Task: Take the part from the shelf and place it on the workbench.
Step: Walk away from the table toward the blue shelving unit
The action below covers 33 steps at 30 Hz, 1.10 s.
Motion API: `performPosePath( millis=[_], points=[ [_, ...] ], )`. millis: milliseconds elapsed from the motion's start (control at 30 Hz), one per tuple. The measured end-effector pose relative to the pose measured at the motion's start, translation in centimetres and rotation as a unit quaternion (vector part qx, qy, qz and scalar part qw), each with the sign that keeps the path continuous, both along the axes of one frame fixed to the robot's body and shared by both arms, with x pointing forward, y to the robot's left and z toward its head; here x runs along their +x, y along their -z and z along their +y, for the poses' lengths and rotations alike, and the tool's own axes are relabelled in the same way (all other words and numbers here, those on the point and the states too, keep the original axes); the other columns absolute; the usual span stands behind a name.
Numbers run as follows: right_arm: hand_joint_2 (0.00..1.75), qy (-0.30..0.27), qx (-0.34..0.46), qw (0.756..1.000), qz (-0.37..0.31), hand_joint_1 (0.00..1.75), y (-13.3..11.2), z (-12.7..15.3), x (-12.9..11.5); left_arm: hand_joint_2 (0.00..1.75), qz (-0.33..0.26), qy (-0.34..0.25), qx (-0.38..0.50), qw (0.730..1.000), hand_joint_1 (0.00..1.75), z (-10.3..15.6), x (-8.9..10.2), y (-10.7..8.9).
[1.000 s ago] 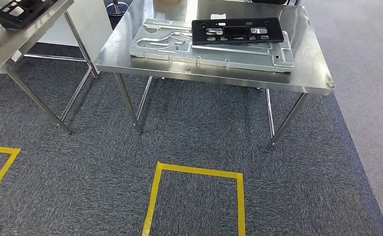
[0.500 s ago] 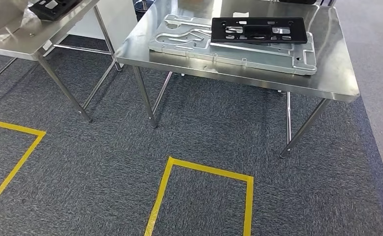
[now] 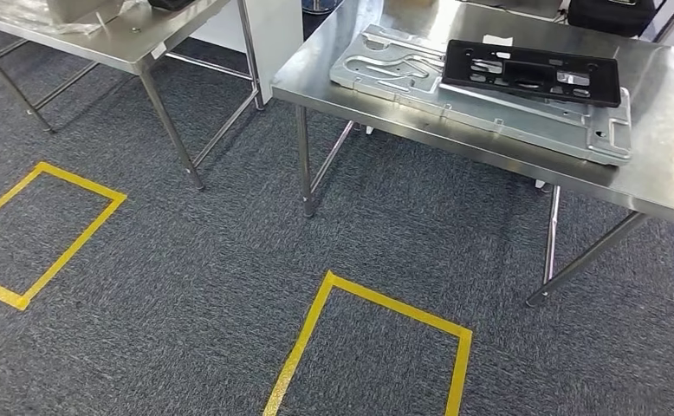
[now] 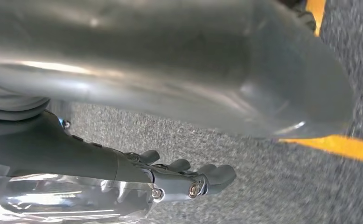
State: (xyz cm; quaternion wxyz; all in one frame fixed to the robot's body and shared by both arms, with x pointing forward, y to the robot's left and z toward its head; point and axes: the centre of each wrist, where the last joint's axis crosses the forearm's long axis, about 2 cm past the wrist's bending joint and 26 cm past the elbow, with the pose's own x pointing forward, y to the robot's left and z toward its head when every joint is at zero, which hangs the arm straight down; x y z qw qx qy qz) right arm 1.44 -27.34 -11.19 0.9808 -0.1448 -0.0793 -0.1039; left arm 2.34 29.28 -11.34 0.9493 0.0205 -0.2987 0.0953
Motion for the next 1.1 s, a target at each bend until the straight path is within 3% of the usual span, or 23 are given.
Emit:
performPosePath(
  millis=[1100],
  points=[
    [0.0, -0.082, 0.035, 0.996, -0.002, 0.0, 0.0, 1.0, 0.7, 0.0, 0.004, -0.002, -0.002, 1.0, 0.0, 1.1, 0.2, 0.0]
  ],
)
